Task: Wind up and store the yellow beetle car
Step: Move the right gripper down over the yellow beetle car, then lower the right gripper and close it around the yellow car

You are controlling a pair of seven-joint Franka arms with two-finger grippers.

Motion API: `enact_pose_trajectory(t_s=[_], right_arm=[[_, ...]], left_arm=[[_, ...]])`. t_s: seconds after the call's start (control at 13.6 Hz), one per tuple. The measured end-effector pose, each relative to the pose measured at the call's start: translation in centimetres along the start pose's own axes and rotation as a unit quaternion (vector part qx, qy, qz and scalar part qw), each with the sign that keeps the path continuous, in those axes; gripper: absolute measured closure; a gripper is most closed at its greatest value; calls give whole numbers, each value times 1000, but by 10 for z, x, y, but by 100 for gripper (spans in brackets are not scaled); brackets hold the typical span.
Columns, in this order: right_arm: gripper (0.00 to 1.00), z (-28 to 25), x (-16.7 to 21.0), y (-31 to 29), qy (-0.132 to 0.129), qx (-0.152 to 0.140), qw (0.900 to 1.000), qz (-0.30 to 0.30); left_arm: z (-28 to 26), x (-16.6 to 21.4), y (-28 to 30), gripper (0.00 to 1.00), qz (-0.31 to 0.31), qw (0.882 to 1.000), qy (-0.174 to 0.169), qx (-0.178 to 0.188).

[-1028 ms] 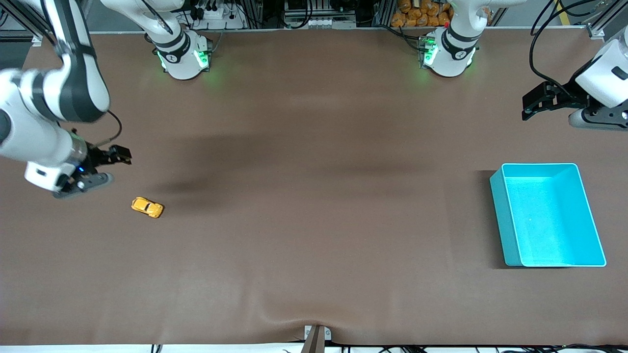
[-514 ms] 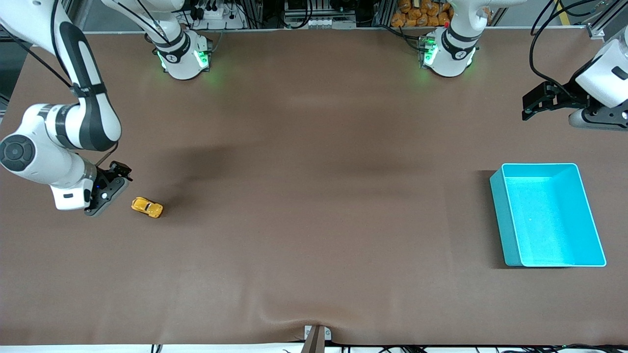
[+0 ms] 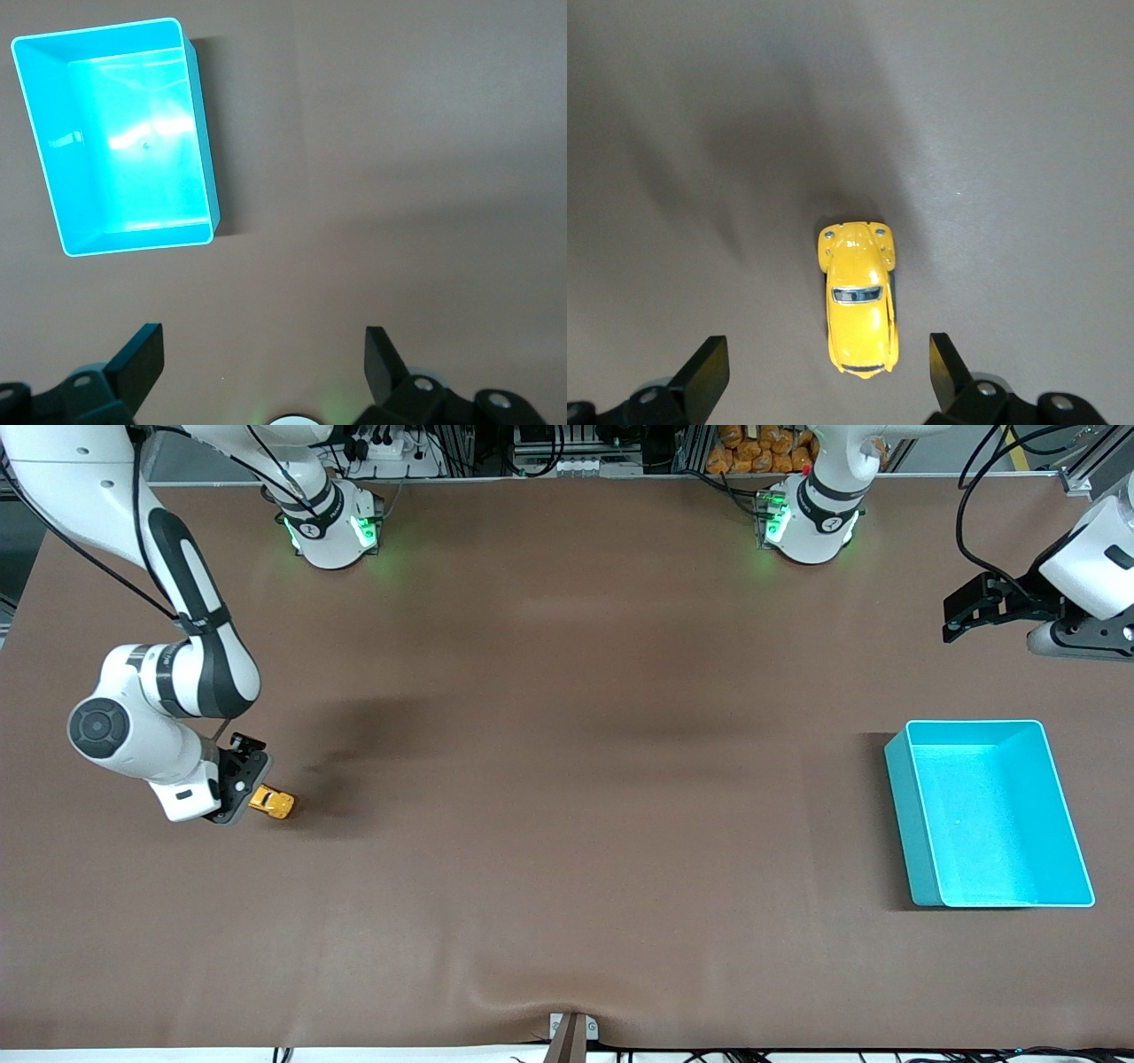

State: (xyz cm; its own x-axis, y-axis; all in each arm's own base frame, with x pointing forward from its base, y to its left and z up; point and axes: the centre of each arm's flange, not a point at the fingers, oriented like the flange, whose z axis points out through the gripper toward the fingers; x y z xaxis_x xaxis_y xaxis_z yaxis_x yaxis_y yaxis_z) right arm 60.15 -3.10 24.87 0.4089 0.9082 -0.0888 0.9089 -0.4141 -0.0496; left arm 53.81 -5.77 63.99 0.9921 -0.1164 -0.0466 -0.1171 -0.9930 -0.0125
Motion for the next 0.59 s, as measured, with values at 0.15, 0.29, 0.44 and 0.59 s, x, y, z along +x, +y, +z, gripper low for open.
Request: enact_pose_trajectory(t_s=[0.15, 0.29, 0.44, 0.59], right_arm=[[0, 9, 0, 0, -1, 4, 1000, -16], [2, 16, 0, 3, 1, -1, 999, -35], [5, 25, -2, 5, 2, -4, 999, -45], [6, 31, -4, 6, 1, -4, 999, -49]], left_arm=[[0, 0, 0, 0, 0, 1000, 0, 0], [0, 0, 0, 0, 0, 1000, 0, 0], [0, 0, 0, 0, 0, 1000, 0, 0], [0, 0, 0, 0, 0, 1000, 0, 0]])
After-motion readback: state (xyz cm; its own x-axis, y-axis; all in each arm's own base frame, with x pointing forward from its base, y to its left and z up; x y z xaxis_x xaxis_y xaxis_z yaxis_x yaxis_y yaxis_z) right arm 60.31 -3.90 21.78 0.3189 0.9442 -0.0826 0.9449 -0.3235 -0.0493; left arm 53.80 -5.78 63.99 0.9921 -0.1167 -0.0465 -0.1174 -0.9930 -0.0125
